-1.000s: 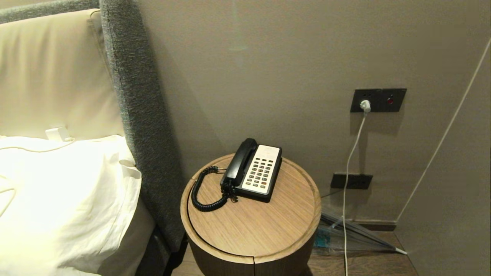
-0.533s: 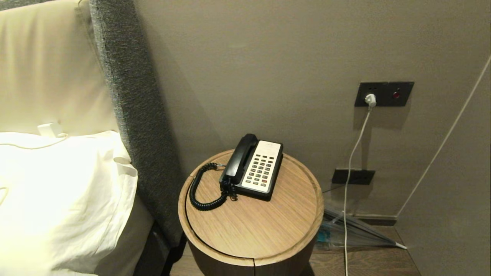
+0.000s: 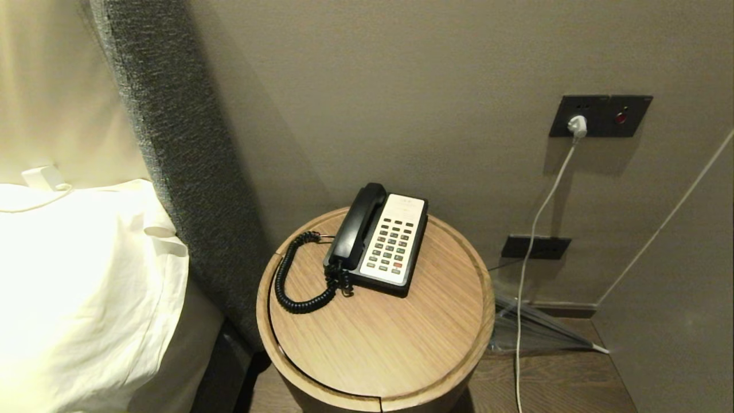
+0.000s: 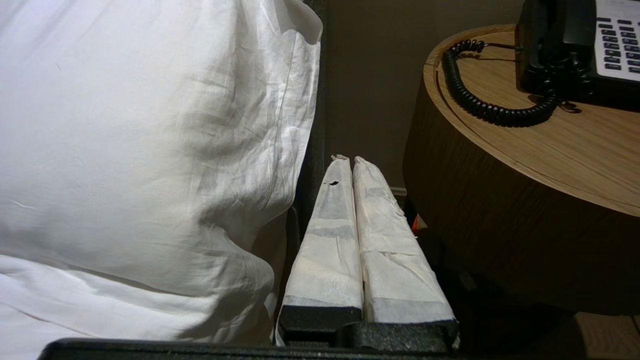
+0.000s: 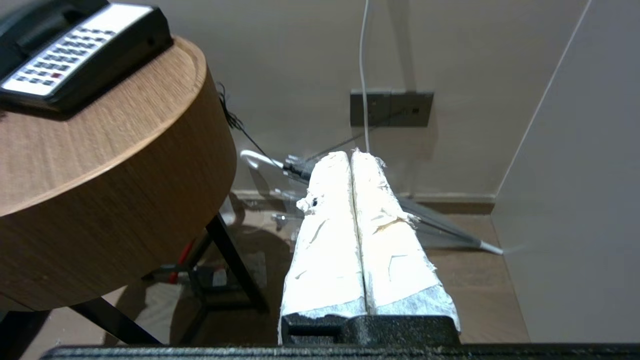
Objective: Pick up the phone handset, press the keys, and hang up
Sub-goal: Pick up the desk phone handset
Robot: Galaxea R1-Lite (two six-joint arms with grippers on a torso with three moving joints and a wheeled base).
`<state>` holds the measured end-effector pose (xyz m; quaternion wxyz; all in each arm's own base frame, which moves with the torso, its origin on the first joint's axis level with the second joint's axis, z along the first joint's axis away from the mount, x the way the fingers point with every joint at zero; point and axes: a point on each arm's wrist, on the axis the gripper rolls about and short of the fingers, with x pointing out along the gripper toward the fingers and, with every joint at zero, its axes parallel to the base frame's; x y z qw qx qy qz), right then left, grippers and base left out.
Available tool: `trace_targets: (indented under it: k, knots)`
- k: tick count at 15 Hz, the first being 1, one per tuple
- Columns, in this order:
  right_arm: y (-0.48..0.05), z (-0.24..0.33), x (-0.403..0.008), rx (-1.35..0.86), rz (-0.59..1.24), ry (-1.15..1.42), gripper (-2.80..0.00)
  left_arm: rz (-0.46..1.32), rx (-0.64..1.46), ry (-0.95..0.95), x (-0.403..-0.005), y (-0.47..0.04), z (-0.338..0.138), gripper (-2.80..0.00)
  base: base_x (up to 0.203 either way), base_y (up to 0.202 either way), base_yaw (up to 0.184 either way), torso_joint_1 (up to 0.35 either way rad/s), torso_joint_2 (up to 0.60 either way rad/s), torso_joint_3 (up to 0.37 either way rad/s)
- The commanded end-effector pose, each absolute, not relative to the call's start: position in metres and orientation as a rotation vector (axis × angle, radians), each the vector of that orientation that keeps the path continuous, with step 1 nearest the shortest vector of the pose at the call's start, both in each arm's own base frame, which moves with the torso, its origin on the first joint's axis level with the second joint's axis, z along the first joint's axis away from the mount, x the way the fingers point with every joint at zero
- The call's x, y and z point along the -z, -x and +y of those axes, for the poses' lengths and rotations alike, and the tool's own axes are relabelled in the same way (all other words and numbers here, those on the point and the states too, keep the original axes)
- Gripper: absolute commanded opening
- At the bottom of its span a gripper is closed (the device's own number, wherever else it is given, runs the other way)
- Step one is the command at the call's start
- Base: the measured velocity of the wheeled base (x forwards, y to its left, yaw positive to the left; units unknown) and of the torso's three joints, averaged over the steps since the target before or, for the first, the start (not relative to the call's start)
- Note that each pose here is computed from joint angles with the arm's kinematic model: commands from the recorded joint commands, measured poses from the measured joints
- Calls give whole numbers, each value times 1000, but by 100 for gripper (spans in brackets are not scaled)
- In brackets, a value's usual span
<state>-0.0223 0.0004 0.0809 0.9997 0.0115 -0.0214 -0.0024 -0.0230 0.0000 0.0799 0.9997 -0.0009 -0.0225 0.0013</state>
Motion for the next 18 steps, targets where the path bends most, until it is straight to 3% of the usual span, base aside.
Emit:
trace_targets:
  k: [1, 18]
  knots:
    - [21, 0, -75, 4, -23, -24, -280, -26, -3, 3, -75, 21, 0, -280, 0, 0, 0, 4, -2, -199]
    - [21, 0, -75, 4, -23, -23, -280, -25, -3, 3, -75, 21, 0, -280, 0, 0, 0, 2, 4, -199]
